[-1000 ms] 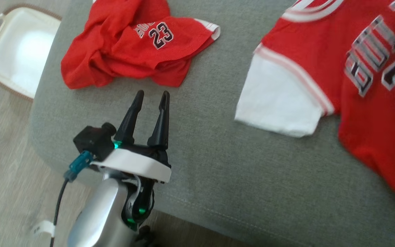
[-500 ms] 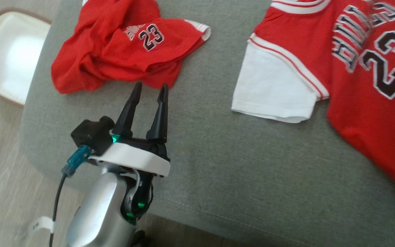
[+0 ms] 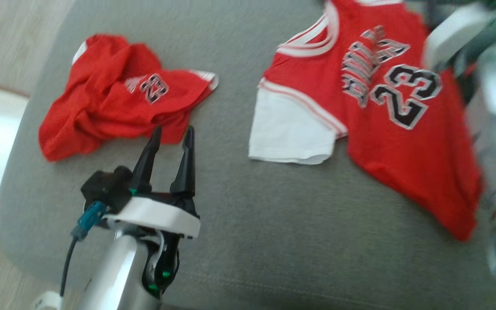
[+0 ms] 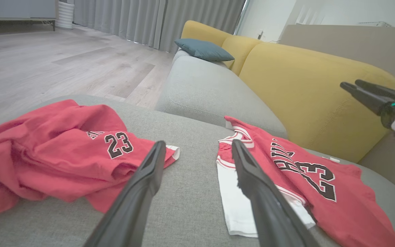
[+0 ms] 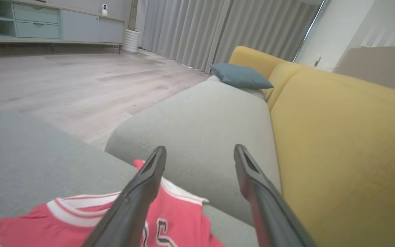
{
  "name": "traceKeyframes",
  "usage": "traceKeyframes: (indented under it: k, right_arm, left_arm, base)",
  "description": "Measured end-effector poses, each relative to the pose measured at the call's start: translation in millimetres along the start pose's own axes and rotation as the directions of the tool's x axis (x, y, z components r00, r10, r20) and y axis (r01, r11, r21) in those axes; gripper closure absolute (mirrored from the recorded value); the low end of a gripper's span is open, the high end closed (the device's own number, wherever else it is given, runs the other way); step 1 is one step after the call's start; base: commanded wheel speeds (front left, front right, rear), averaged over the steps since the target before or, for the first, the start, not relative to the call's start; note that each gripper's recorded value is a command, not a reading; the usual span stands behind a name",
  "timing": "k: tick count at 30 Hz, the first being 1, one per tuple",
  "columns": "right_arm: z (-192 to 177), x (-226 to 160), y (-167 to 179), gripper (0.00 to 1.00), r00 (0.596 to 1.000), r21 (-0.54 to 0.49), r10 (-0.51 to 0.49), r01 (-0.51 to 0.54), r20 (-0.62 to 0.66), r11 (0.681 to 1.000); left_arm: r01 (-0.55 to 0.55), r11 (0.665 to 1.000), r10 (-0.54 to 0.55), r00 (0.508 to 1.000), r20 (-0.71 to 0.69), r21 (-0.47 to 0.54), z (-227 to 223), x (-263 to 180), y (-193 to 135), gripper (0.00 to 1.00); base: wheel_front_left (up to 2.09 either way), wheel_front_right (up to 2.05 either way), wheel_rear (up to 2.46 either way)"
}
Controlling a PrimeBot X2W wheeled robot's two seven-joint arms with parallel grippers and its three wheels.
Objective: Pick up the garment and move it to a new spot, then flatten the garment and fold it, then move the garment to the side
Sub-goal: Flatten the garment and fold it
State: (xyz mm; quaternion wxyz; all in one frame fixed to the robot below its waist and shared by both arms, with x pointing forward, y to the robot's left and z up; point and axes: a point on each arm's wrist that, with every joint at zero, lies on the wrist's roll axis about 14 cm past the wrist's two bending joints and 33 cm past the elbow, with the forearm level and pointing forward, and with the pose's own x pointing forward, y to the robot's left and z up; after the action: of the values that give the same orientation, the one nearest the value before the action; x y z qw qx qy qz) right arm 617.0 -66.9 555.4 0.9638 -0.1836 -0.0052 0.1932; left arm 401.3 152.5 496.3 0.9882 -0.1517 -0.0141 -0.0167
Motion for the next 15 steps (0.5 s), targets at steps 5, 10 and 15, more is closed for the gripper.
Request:
traceKeyframes:
  k: [5,10,15]
  right_arm:
    - [-8.7,-47.2,26.5,0.0,1.0,0.112,-0.003,0.001,0.013,0.994]
    - [-34.3,-105.7,32.5,0.0,0.998,0.206,-0.057,0.055,0.003,0.977]
    - [-73.2,-164.6,43.7,0.0,0.992,0.283,-0.108,0.12,-0.057,0.951]
  left_arm:
    - [0.037,0.999,-0.037,0.999,0.022,-0.005,6.9,-7.4,-14.4,0.0]
    - [0.086,0.996,-0.086,0.996,0.027,-0.007,8.4,-15.0,-33.6,0.0]
    - [0.128,0.992,-0.128,0.992,0.0,-0.009,-0.5,-17.3,-47.8,0.0]
  base:
    - [0.0,0.0,0.0]
    - [0.0,0.0,0.0]
    - [0.0,0.0,0.0]
